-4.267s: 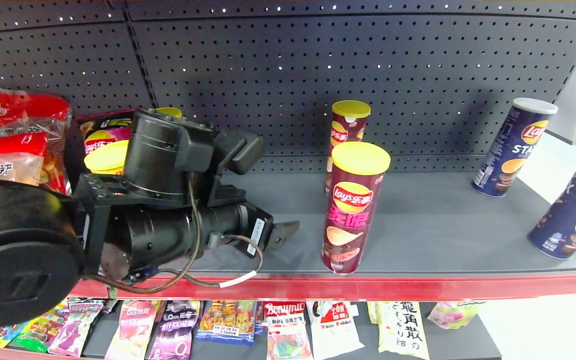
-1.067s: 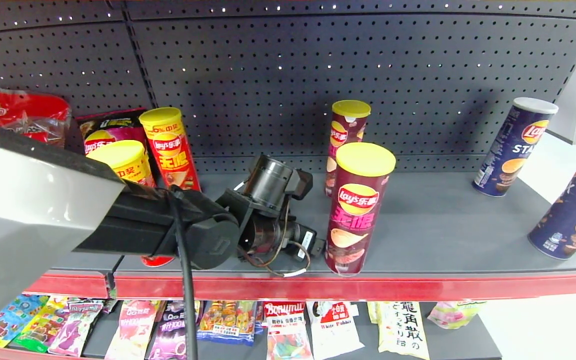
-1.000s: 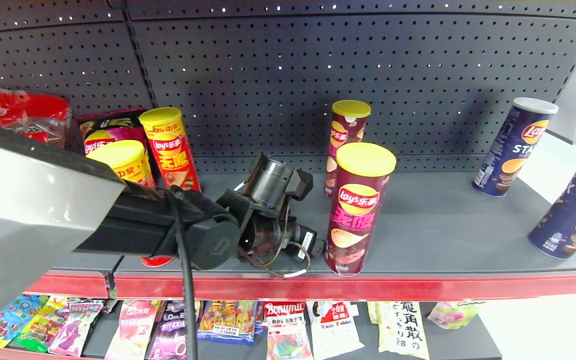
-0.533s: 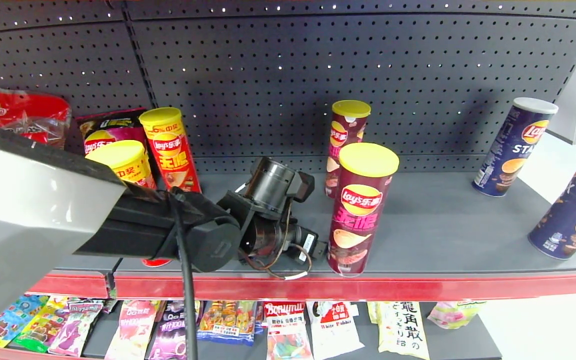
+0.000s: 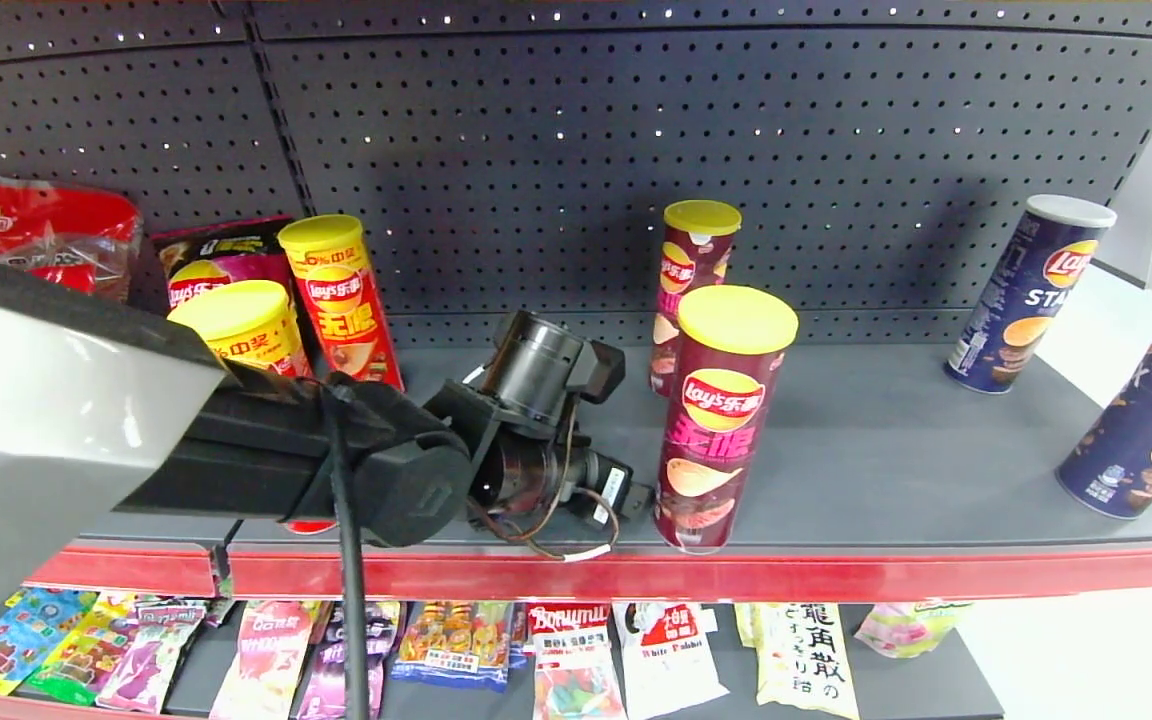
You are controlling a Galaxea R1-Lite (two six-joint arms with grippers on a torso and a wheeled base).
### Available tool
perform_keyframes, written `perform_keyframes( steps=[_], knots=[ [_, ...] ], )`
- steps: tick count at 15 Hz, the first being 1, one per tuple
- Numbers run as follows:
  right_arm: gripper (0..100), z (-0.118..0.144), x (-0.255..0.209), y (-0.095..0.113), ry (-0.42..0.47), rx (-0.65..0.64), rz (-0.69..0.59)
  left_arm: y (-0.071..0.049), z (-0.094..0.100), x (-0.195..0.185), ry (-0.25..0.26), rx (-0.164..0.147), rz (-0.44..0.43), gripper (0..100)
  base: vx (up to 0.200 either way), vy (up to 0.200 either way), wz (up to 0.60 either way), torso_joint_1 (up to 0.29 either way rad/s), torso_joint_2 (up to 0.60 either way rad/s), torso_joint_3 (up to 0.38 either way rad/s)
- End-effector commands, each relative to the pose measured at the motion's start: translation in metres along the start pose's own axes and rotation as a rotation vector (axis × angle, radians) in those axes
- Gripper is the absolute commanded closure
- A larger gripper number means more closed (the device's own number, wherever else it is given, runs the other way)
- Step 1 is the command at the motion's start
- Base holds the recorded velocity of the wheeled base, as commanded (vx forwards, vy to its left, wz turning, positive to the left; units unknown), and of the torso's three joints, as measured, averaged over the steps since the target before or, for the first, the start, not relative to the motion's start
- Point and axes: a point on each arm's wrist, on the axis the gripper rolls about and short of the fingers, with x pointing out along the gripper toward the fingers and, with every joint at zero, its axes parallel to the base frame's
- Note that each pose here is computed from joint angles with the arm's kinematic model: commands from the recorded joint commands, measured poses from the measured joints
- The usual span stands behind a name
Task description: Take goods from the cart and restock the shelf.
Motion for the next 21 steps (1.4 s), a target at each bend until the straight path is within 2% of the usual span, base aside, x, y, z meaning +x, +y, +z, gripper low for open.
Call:
perform_keyframes(
  steps=[1, 2, 5, 6, 7, 9, 10, 11, 12, 13, 14, 15, 16, 17, 18, 19, 20, 21],
  knots=[
    [0, 0.000, 0.000, 0.000, 0.001, 0.000, 0.001, 0.005, 0.005, -0.014, -0.025, -0.008, 0.007, 0, 0.000, 0.000, 0.00, 0.000, 0.00, 0.000],
    [0, 0.000, 0.000, 0.000, 0.001, 0.000, 0.001, 0.011, 0.011, -0.030, -0.060, -0.013, 0.019, 0, 0.000, 0.000, 0.00, 0.000, 0.00, 0.000],
    [0, 0.000, 0.000, 0.000, 0.001, 0.000, 0.000, 0.014, 0.034, -0.085, -0.196, -0.007, 0.017, 0, 0.000, 0.000, 0.00, 0.000, 0.00, 0.000],
    [0, 0.000, 0.000, 0.000, 0.001, 0.000, 0.001, 0.015, 0.042, -0.118, -0.260, 0.019, 0.013, 0, 0.000, 0.000, 0.00, 0.000, 0.00, 0.000],
    [0, 0.000, 0.000, 0.000, 0.001, 0.000, 0.001, 0.017, 0.048, -0.162, -0.330, 0.065, 0.012, 0, 0.000, 0.000, 0.00, 0.000, 0.00, 0.000],
    [0, 0.000, 0.000, 0.000, 0.001, 0.000, 0.000, 0.020, 0.049, -0.224, -0.429, 0.107, 0.003, 0, 0.000, 0.000, 0.00, 0.000, 0.00, 0.000],
    [0, 0.000, 0.000, 0.000, 0.001, 0.000, 0.001, 0.021, 0.046, -0.237, -0.449, 0.111, 0.000, 0, 0.000, 0.000, 0.00, 0.000, 0.00, 0.000],
    [0, 0.000, 0.000, 0.000, 0.001, 0.000, 0.001, 0.027, 0.034, -0.286, -0.520, 0.111, 0.005, 0, 0.000, 0.000, 0.00, 0.000, 0.00, 0.000],
    [0, 0.000, 0.000, 0.000, 0.001, 0.000, 0.001, 0.030, 0.025, -0.307, -0.539, 0.110, 0.006, 0, 0.000, 0.000, 0.00, 0.000, 0.00, 0.000],
    [0, 0.000, 0.000, 0.000, 0.001, 0.000, 0.001, 0.040, -0.014, -0.363, -0.546, 0.101, 0.034, 0, 0.000, 0.000, 0.00, 0.000, 0.00, 0.000],
    [0, 0.000, 0.000, 0.000, 0.001, 0.000, 0.001, 0.049, -0.051, -0.395, -0.530, 0.062, 0.119, 0, 0.000, 0.000, 0.00, 0.000, 0.00, 0.000],
    [0, 0.000, 0.000, 0.000, 0.001, 0.000, 0.001, 0.052, -0.090, -0.415, -0.510, 0.004, 0.249, 0, 0.000, 0.000, 0.00, 0.000, 0.00, 0.000],
    [0, 0.000, 0.000, 0.000, 0.001, 0.000, 0.001, 0.051, -0.107, -0.419, -0.500, -0.035, 0.306, 0, 0.000, 0.000, 0.00, 0.000, 0.00, 0.000],
    [0, 0.000, 0.000, 0.000, 0.001, -0.001, 0.001, 0.046, -0.147, -0.414, -0.462, -0.187, 0.447, 0, 0.000, 0.000, 0.00, 0.000, 0.00, 0.000],
    [0, 0.000, 0.000, 0.000, 0.001, -0.001, 0.000, 0.042, -0.174, -0.401, -0.413, -0.243, 0.543, 0, 0.000, 0.000, 0.00, 0.000, 0.00, 0.000],
    [0, 0.000, 0.000, 0.000, 0.001, 0.000, 0.001, 0.038, -0.195, -0.389, -0.367, -0.270, 0.607, 0, 0.000, 0.000, 0.00, 0.000, 0.00, 0.000],
    [0, 0.000, 0.000, 0.000, 0.001, 0.000, 0.001, 0.038, -0.202, -0.384, -0.343, -0.280, 0.621, 0, 0.000, 0.000, 0.00, 0.000, 0.00, 0.000],
    [0, 0.000, 0.000, 0.000, 0.001, 0.000, 0.000, 0.037, -0.215, -0.367, -0.260, -0.313, 0.660, 0, 0.000, 0.000, 0.00, 0.000, 0.00, 0.000]
  ],
)
